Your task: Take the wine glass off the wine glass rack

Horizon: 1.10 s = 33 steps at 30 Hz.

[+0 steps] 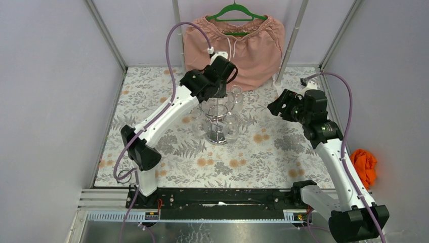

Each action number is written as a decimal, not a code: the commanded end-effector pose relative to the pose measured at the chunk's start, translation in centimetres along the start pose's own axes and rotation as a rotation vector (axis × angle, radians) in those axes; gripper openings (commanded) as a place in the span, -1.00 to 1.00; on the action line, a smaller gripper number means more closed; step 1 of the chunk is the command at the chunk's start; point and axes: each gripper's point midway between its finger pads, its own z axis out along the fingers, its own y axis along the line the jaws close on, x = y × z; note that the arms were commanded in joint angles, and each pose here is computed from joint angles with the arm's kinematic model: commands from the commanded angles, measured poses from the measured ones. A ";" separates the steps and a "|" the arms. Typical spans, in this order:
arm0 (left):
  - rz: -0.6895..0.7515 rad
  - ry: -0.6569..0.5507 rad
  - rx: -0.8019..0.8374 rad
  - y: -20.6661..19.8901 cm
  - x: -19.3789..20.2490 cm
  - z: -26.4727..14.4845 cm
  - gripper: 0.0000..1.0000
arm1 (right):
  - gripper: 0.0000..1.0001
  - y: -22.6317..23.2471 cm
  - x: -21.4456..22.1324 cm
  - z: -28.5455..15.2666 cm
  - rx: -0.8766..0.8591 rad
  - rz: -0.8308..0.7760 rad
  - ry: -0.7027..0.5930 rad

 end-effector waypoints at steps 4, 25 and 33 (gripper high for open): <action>-0.048 -0.236 0.109 -3.6 -7.6 -0.8 -1.00 | 0.50 0.3 -1.7 -1.0 0.016 -0.025 -0.068; -0.079 -0.292 0.145 -3.3 -11.1 4.0 -1.00 | 0.59 -0.2 -1.8 -1.0 0.043 -0.021 -0.083; -0.104 -0.309 0.192 -3.7 -11.5 3.4 -1.00 | 0.59 -0.4 -1.6 -0.6 0.048 -0.016 -0.075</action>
